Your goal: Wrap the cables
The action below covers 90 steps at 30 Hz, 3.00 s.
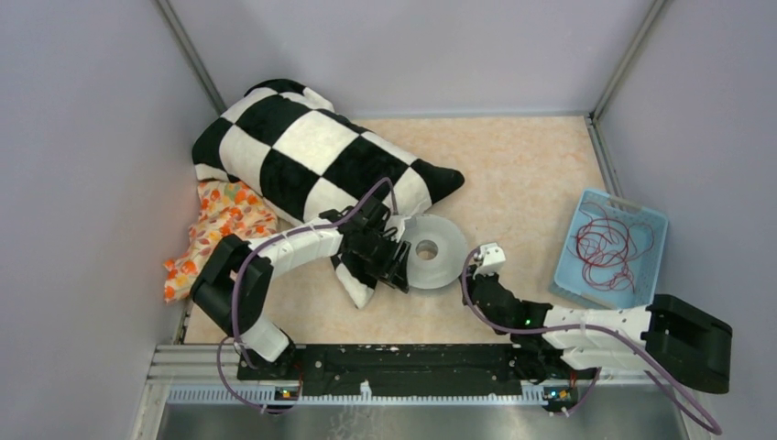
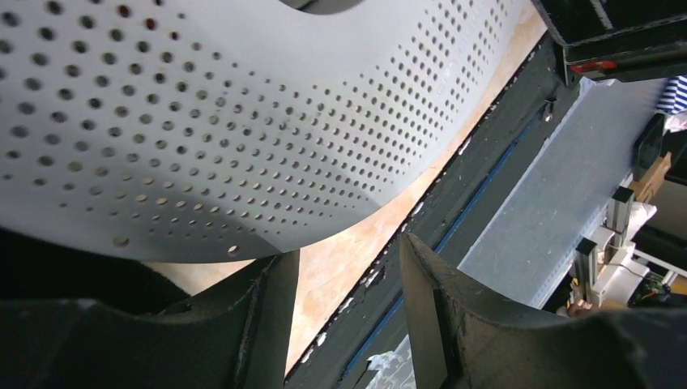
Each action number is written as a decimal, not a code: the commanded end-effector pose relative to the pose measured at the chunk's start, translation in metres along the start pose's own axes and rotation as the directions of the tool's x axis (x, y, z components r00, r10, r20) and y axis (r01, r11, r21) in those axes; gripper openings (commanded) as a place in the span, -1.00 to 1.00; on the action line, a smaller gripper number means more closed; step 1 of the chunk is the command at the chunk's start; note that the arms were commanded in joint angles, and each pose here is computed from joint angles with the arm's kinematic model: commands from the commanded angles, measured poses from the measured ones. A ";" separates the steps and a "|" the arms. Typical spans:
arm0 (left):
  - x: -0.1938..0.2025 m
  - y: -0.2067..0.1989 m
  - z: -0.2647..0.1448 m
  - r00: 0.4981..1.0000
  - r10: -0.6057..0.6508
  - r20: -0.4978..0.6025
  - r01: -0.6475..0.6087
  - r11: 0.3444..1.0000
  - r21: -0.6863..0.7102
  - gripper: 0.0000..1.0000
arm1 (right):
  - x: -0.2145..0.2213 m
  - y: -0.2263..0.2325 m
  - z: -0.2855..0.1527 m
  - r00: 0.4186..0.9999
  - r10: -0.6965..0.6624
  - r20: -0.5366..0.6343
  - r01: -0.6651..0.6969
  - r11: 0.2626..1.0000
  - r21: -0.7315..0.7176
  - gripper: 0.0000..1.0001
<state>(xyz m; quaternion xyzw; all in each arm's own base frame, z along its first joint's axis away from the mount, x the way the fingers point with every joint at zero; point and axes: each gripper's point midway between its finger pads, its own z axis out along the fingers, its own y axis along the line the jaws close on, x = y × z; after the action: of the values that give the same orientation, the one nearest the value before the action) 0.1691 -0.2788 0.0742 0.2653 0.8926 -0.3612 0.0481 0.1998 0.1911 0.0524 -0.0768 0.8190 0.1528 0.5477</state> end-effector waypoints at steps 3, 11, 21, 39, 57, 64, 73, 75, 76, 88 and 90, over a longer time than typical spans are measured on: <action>-0.029 -0.028 0.005 0.994 0.090 0.059 -0.095 0.991 0.090 0.10 | -0.024 0.027 0.008 0.997 0.071 0.029 -0.070 0.997 -0.030 -0.89; -0.045 -0.034 0.011 0.990 0.120 0.078 -0.128 0.986 0.107 0.09 | -0.027 0.042 0.013 0.998 0.062 0.003 -0.062 0.997 -0.055 -0.57; -0.059 -0.041 0.022 0.986 0.143 0.091 -0.154 0.979 0.132 0.08 | -0.037 0.031 0.005 0.998 0.059 -0.011 -0.059 0.998 0.006 -0.44; -0.077 -0.049 0.019 0.978 0.165 0.126 -0.181 0.975 0.127 0.08 | -0.100 -0.034 -0.051 0.994 0.065 0.087 -0.082 0.975 0.207 0.76; -0.124 -0.066 0.043 0.959 0.231 0.167 -0.262 0.943 0.203 0.07 | -0.174 -0.054 -0.081 0.975 0.058 0.215 -0.130 0.933 0.337 0.97; -0.154 -0.090 0.055 0.933 0.290 0.212 -0.334 0.918 0.215 0.06 | -0.177 -0.059 -0.088 0.969 0.086 0.232 -0.162 0.928 0.334 0.97; -0.187 -0.131 -0.022 0.842 0.410 0.351 -0.465 0.882 0.084 0.10 | -0.204 -0.065 -0.099 0.956 0.107 0.273 -0.205 0.911 0.359 0.97; -0.193 -0.130 -0.044 0.825 0.410 0.389 -0.461 0.886 0.045 0.13 | -0.213 -0.067 -0.096 0.965 0.082 0.251 -0.176 0.908 0.379 0.98; -0.196 -0.127 -0.054 0.820 0.399 0.409 -0.450 0.893 0.030 0.15 | -0.219 -0.070 -0.092 0.971 0.067 0.228 -0.154 0.907 0.391 0.97; -0.172 -0.020 -0.071 0.920 0.086 0.383 -0.069 0.996 -0.059 0.25 | -0.203 -0.068 -0.020 0.991 0.130 -0.041 -0.112 0.949 0.295 0.97; -0.157 -0.020 -0.060 0.928 0.095 0.360 -0.064 0.993 -0.098 0.25 | -0.199 -0.069 -0.019 0.989 0.138 -0.047 -0.118 0.945 0.304 0.98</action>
<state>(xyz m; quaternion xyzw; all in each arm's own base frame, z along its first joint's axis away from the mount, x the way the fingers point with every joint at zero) 0.3318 -0.3110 0.1916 0.2165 0.8574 -0.3853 0.2639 0.2785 0.0974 0.2239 0.0691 0.8581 0.0183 0.5085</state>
